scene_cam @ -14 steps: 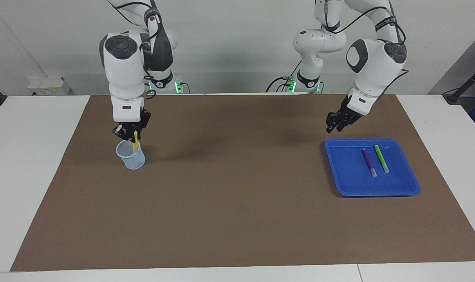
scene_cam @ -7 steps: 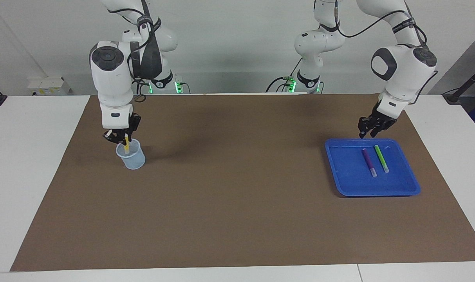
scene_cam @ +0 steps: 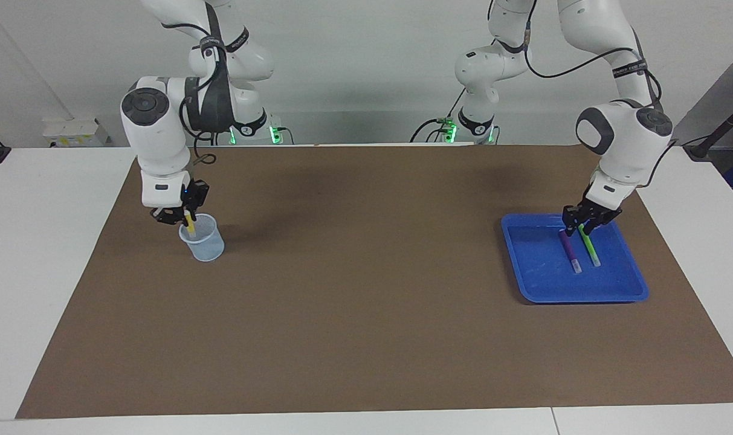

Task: Transfer and insert pens with both arms

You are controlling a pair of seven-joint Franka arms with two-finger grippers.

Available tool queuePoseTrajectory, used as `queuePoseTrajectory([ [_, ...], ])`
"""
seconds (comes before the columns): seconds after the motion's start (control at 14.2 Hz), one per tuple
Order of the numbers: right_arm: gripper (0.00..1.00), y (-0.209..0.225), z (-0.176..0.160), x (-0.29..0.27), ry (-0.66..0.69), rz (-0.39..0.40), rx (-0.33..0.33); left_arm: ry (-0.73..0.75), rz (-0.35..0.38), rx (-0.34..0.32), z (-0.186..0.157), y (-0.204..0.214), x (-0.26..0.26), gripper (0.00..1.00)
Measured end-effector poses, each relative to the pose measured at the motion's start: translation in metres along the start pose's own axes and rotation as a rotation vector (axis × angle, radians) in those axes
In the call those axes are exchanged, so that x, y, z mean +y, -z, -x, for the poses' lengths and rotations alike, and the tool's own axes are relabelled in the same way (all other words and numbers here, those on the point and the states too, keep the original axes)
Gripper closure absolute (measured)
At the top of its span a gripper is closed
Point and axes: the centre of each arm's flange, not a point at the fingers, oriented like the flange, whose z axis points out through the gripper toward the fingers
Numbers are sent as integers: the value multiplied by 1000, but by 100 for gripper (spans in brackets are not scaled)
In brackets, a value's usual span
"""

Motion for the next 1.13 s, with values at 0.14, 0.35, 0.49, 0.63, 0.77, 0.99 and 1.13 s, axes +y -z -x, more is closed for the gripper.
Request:
queuePoseTrajectory([
  [0.14, 69, 0, -1, -1, 1, 2, 3, -1, 2, 5, -5, -19, -2, 50],
  [0.35, 37, 6, -2, -3, -16, -15, 36, -1, 4, 8, -11, -33, -3, 50],
  [0.49, 20, 12, -5, -5, -22, -21, 61, -1, 5, 13, -14, -40, -4, 48],
  [0.63, 20, 21, -11, -8, -40, -42, 104, -1, 5, 17, -15, -46, -4, 48],
  [0.77, 3, 26, -16, -13, -93, -95, 160, -1, 6, 17, -15, -52, -4, 50],
  [0.99, 0, 30, -29, -25, -180, -175, 220, -4, 6, 24, -16, -55, -2, 59],
  [1.13, 0, 36, -44, -39, -259, -230, 252, -13, 8, 27, -17, -53, 3, 83],
])
